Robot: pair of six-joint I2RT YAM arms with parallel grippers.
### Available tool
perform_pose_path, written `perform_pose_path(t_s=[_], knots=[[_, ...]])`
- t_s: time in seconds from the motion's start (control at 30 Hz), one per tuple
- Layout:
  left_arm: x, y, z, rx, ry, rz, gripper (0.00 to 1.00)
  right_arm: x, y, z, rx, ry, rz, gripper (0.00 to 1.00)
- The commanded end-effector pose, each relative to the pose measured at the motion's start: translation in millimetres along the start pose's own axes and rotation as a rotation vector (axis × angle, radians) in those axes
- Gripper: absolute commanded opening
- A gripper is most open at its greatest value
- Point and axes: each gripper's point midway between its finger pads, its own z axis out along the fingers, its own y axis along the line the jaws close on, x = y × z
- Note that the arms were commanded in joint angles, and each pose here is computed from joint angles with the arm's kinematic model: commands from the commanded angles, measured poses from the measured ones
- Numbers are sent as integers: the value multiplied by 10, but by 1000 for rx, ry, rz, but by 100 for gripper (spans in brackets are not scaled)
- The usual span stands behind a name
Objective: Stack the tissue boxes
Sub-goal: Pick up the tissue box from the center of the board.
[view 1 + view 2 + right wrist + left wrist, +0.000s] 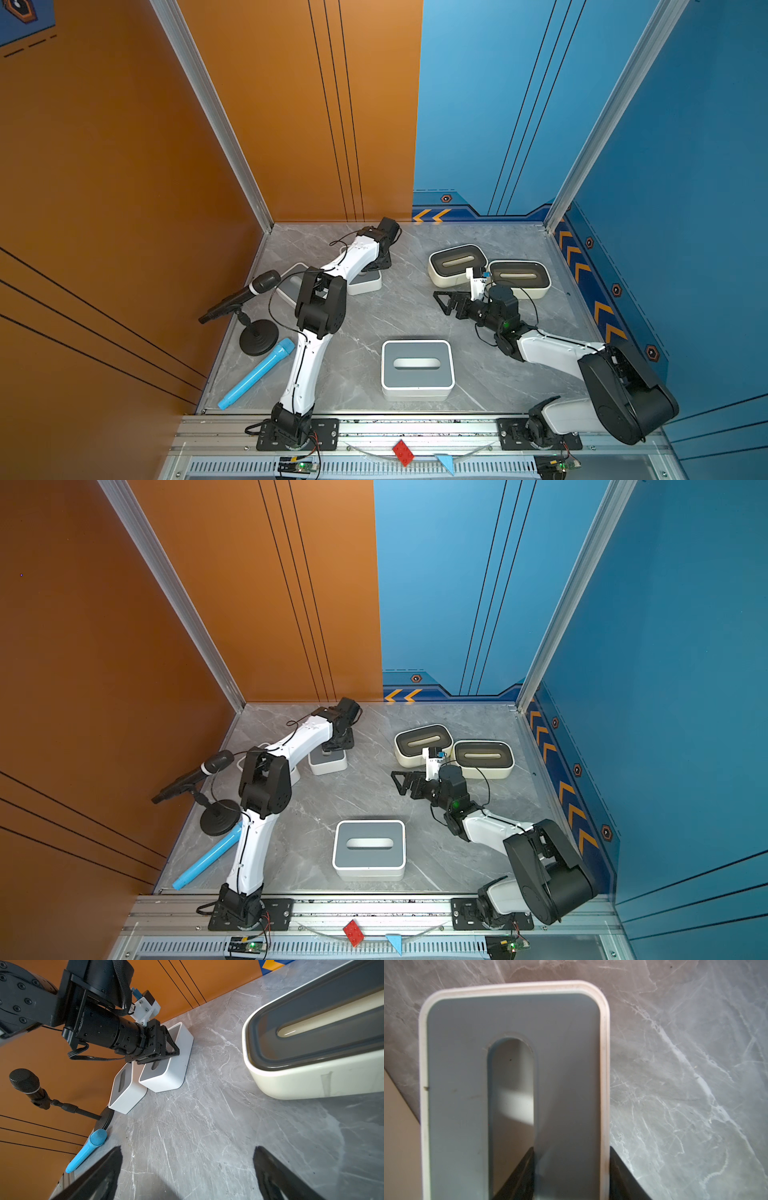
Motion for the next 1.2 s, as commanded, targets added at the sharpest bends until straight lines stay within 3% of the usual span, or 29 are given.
perform_pose_path(t_s=[0.0,0.43,0.73,1.17], knots=[[-163,-4,-317,11,-71,33,49,-126,116,-9,-32,-26,-35,100],[-169,-65,-1011,85,-208,179,47,-224,160,-104,-50,-68,-22,100],[93,5,-1459,155,-229,308,47,-339,119,-212,-73,-116,28,100],[489,533,-2255,244,-322,384,45,-408,212,-337,-89,-144,12,100]])
